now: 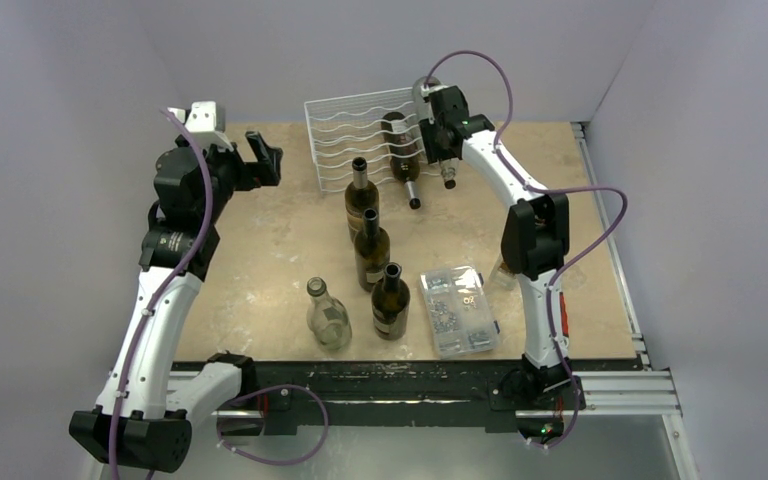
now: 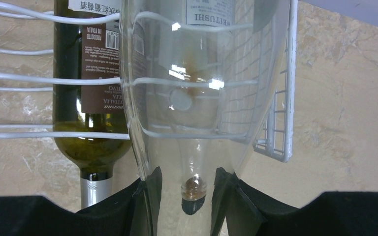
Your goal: Put the wine bottle on the wine rack
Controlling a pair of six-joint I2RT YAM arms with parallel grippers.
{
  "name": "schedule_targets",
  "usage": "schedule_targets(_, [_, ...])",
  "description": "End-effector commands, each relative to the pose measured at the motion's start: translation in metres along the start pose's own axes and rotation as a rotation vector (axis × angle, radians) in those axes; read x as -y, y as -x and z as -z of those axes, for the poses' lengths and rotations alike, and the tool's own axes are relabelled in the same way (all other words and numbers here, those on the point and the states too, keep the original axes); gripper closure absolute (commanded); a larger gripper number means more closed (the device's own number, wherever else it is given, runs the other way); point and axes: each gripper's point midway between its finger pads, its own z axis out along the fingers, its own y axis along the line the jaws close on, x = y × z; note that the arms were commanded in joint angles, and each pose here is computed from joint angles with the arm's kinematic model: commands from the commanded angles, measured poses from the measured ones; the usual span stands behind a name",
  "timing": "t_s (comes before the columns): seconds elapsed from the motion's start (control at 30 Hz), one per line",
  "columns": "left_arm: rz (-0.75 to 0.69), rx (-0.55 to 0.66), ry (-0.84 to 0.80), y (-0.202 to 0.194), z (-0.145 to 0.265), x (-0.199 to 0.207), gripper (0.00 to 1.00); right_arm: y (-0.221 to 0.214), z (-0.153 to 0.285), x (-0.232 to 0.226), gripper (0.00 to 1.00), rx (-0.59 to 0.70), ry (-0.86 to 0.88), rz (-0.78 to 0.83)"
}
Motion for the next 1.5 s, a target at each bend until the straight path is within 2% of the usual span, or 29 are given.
schedule_targets(0.0, [0.022, 0.061, -0.023, 0.024, 0.003, 0.006, 0.0, 0.092, 0.039, 0.015, 0.54, 0.297, -0.047, -0.023])
schedule_targets(0.3, [0.025, 0.053, -0.021, 0.022, 0.0, 0.006, 0.0, 0.089, 0.038, 0.026, 0.25, 0.279, -0.112, 0.009])
schedule_targets(0.37, [0.026, 0.054, -0.024, 0.022, 0.0, 0.006, 0.0, 0.09, 0.041, 0.028, 0.22, 0.275, -0.12, 0.011])
schedule_targets(0.7, [0.023, 0.045, -0.018, 0.019, -0.001, 0.005, 0.0, 0.089, 0.09, 0.022, 0.19, 0.287, -0.111, -0.008])
schedule_targets(0.97, [0.031, 0.029, -0.041, 0.017, -0.004, 0.009, 0.0, 0.08, 0.148, -0.006, 0.19, 0.323, 0.009, -0.096])
schedule_targets(1.2, [0.054, 0.017, -0.078, 0.016, -0.004, 0.017, 0.0, 0.083, 0.219, -0.067, 0.19, 0.416, 0.234, -0.152])
schedule_targets(1.3, [0.061, 0.016, -0.092, 0.017, -0.004, 0.02, 0.0, 0.085, 0.25, -0.092, 0.19, 0.454, 0.39, -0.2])
schedule_targets(1.47, [0.065, 0.007, -0.101, 0.014, -0.005, 0.021, 0.0, 0.083, 0.28, -0.127, 0.18, 0.491, 0.544, -0.23])
